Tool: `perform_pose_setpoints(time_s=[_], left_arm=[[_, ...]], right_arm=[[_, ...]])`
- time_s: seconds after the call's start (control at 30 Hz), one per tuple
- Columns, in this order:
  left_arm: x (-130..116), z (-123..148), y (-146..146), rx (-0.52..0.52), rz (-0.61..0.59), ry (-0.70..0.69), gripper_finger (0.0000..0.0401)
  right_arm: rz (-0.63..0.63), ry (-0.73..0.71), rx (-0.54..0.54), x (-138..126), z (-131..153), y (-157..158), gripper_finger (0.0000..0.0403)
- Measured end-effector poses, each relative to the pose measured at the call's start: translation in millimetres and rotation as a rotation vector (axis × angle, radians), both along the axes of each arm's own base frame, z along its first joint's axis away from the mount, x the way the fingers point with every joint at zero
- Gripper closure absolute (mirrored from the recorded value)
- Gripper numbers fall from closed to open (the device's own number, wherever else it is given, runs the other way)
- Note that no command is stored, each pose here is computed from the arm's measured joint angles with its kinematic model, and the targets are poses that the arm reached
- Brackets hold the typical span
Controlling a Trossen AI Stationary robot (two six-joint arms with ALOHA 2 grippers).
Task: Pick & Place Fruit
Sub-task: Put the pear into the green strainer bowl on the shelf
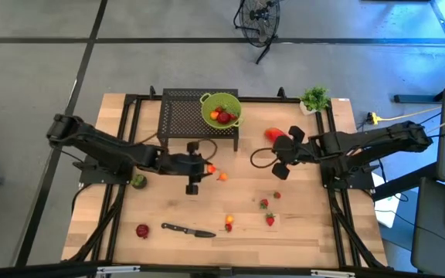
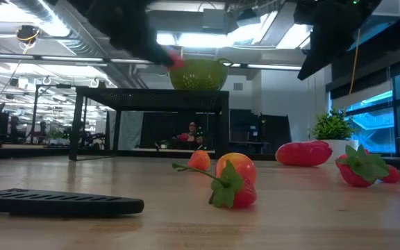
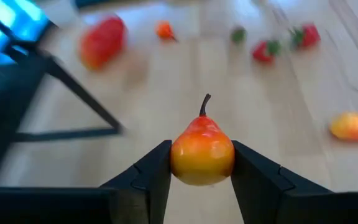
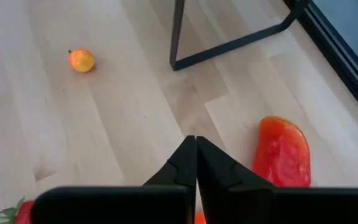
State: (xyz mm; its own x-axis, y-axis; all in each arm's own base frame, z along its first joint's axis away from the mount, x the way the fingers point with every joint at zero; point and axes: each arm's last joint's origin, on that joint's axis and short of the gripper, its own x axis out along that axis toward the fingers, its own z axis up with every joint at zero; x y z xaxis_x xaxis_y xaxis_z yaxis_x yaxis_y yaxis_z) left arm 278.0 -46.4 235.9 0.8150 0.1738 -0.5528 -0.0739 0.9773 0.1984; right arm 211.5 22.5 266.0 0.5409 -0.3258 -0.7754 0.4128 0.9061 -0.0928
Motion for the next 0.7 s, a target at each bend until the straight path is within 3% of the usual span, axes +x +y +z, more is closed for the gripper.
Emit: perform_pose_setpoints(time_s=[0.4,0.7], left_arm=[[-29.2,56.3,20.6,0.147,0.088,-0.231,0.0256],[-28.5,71.8,52.3,0.261,0.148,-0.319,0.0256]], right_arm=[[0.026,0.008,0.042,-7.0,-43.5,13.3,0.0381],[0.049,-0.053,0.070,-6.9,-55.8,21.6,0.0396]])
